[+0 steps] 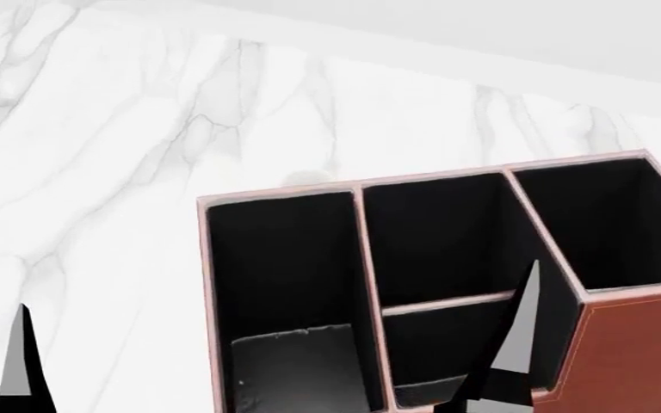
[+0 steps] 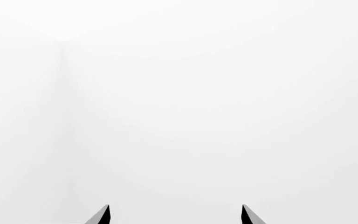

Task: Pick up the book and place it in the left compartment of the caddy.

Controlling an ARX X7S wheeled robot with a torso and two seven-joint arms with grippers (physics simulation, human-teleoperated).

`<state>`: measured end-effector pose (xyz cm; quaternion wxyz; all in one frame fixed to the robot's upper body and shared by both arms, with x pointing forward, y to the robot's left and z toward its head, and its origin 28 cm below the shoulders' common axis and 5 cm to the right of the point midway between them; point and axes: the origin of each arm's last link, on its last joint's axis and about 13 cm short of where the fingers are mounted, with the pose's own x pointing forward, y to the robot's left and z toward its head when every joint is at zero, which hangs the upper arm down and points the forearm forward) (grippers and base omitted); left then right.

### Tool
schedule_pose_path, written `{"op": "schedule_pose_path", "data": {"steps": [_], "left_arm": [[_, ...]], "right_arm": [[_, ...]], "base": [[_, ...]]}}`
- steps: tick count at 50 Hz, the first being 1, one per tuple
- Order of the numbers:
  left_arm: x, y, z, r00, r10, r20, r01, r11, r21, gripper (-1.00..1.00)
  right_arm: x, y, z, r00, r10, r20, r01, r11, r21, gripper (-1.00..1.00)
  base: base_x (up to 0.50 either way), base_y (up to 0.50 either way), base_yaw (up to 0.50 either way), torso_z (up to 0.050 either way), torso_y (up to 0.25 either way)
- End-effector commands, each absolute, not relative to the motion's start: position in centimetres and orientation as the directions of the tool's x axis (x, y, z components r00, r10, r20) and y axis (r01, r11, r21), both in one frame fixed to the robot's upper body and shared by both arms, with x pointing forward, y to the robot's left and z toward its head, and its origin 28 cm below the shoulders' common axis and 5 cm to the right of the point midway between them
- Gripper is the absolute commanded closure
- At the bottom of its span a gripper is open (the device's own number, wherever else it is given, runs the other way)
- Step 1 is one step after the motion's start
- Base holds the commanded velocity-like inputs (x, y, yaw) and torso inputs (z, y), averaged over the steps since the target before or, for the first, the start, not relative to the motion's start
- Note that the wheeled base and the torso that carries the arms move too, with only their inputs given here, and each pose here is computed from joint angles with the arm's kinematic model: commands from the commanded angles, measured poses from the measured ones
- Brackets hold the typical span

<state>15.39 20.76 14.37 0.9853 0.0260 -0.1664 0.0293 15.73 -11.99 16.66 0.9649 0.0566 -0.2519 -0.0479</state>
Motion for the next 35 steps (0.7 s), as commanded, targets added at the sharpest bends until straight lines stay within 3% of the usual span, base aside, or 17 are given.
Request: {"op": "schedule_pose_path", "data": {"steps": [1,19,35], "left_arm": [[16.1,20.9,14.3,0.940,0.067,0.335,-0.085,0.996,0.038,-1.00],[16.3,21.7,15.2,0.952,0.096,0.291,-0.101,0.995,0.002,-1.00],[19.8,24.0,15.9,0.948,0.246,0.200,-0.242,0.969,-0.046,-1.00]], "right_arm": [[16.1,-12.3,16.6,0.862,-0.130,0.489,0.072,0.988,0.136,-1.00],[16.1,-12.4,16.7,0.861,-0.134,0.491,0.075,0.988,0.138,-1.00],[16.1,-12.4,16.7,0.861,-0.135,0.490,0.073,0.987,0.143,-1.00]], "base": [[0.00,0.00,0.00,0.000,0.000],[0.00,0.00,0.00,0.000,0.000],[0.00,0.00,0.00,0.000,0.000]]}}
